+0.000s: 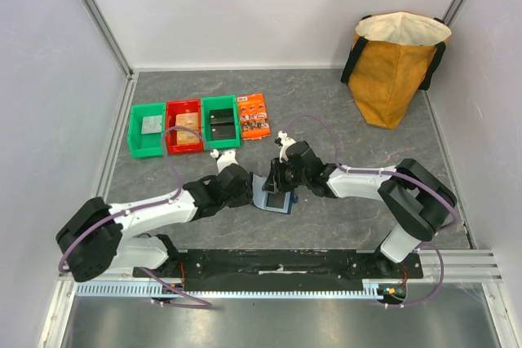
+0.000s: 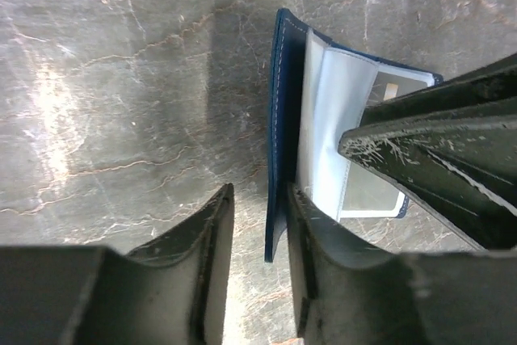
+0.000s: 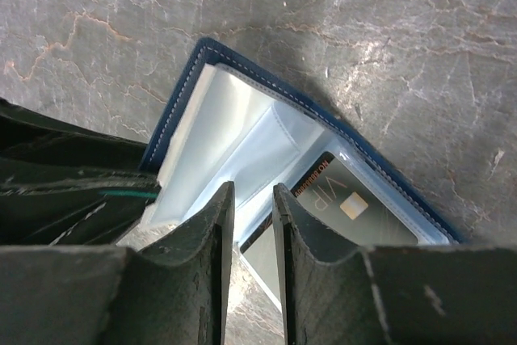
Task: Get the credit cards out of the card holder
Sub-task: Open the card holder at the center of the board.
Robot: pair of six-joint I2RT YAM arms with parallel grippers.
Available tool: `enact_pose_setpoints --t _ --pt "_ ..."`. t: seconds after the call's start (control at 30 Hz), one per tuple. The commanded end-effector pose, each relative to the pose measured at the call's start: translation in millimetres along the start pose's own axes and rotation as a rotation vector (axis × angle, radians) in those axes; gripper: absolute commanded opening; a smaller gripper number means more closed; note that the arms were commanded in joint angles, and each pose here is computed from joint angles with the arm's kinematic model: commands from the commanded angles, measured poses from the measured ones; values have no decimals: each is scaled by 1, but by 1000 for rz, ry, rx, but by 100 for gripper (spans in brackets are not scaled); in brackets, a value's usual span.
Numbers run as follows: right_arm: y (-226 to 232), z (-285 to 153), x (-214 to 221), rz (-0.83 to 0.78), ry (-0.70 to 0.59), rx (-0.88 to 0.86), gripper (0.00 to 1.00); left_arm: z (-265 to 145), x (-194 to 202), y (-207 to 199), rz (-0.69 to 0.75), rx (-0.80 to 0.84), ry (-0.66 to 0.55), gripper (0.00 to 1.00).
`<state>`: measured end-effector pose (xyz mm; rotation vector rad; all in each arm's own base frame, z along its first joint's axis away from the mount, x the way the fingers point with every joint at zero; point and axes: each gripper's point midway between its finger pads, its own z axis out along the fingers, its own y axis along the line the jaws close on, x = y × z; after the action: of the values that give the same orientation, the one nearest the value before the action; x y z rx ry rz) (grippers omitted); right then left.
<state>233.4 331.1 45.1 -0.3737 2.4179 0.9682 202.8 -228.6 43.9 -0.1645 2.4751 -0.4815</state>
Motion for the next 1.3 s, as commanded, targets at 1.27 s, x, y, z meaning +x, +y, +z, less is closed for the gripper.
enact_pose_setpoints --t 1.27 --pt "42 13 -48 -89 -20 -42 46 -79 -30 -97 -21 486 -2 38"
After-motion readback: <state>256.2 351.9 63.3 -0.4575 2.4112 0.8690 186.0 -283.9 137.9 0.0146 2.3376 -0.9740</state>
